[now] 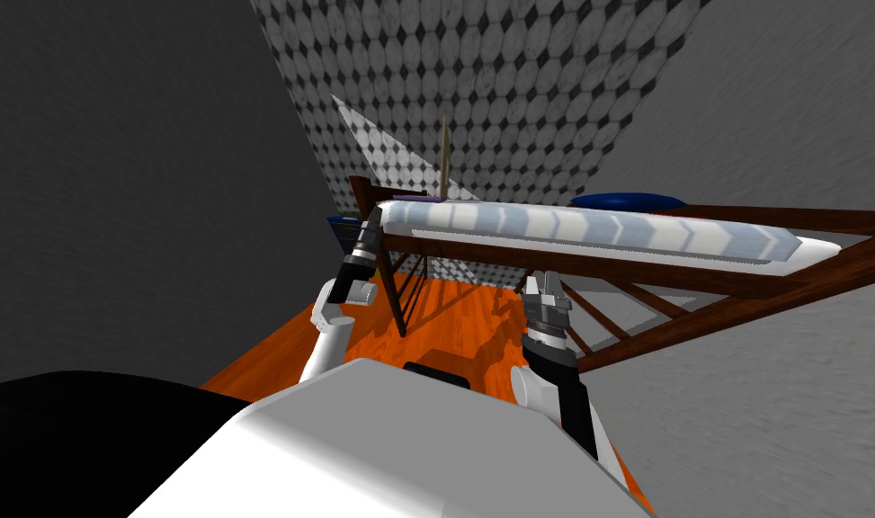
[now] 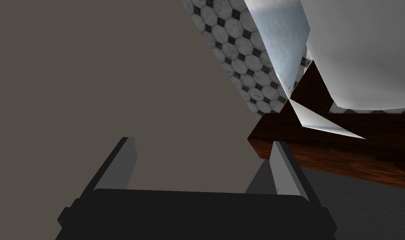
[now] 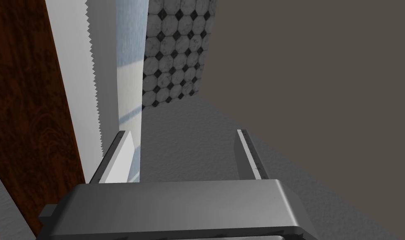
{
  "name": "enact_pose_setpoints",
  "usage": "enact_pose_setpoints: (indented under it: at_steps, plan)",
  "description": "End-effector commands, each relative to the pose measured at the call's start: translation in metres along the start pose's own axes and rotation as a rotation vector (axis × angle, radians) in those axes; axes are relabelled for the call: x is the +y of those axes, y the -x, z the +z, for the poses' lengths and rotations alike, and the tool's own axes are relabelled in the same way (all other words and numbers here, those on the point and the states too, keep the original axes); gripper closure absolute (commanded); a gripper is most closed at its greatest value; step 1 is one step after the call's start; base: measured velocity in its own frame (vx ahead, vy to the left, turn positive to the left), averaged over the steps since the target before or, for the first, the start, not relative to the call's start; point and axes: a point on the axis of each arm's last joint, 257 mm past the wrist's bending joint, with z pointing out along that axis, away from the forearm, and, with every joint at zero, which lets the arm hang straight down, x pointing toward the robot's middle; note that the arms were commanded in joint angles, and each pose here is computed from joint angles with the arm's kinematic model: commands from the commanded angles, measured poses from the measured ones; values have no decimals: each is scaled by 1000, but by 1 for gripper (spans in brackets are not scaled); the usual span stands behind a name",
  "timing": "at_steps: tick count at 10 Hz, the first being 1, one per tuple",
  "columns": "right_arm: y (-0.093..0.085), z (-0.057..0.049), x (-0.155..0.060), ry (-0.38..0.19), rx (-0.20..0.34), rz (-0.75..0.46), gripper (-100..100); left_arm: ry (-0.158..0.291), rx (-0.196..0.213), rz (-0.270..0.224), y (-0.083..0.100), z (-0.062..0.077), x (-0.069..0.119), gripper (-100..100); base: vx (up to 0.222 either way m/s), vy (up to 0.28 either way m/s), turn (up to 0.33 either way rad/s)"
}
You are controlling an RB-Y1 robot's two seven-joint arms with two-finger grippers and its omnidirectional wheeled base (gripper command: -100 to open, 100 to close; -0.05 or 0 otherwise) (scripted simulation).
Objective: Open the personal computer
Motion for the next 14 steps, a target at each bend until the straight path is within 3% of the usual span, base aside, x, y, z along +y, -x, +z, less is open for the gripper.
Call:
enact_pose_setpoints:
  at_steps: [1, 2, 3, 5, 6, 8, 9, 10, 11, 13, 14]
  plan:
    - [0, 0, 0, 0, 0, 0, 0, 15, -17, 53, 10, 17, 2, -100, -24, 12, 5]
    - [0, 0, 0, 0, 0, 0, 0, -6, -26, 45, 11, 25, -8, -100, -29, 17, 1]
    - [0, 0, 0, 0, 0, 0, 0, 26, -37, 96, 18, 32, 2, -100, -33, 21, 0]
    - [0, 0, 0, 0, 0, 0, 0, 1, -49, 84, 21, 43, -11, -100, -22, 11, 0]
    - [0, 0, 0, 0, 0, 0, 0, 34, -62, 131, 28, 52, -2, -100, -21, 11, 4]
    - [0, 0, 0, 0, 0, 0, 0, 13, -73, 119, 31, 61, -14, -100, -19, 6, 0]
    - [0, 0, 0, 0, 0, 0, 0, 59, -84, 163, 38, 70, -3, -100, -24, 3, 5]
    - [0, 0, 0, 0, 0, 0, 0, 38, -95, 153, 41, 77, -14, -100, -26, 4, 2]
    - [0, 0, 0, 0, 0, 0, 0, 82, -106, 194, 48, 84, -2, -100, -26, 5, 2]
    - [0, 0, 0, 0, 0, 0, 0, 49, -124, 176, 53, 96, -21, -100, -14, 5, 1]
    - [0, 0, 0, 0, 0, 0, 0, 104, -133, 209, 60, 105, -8, -100, -14, -1, 1]
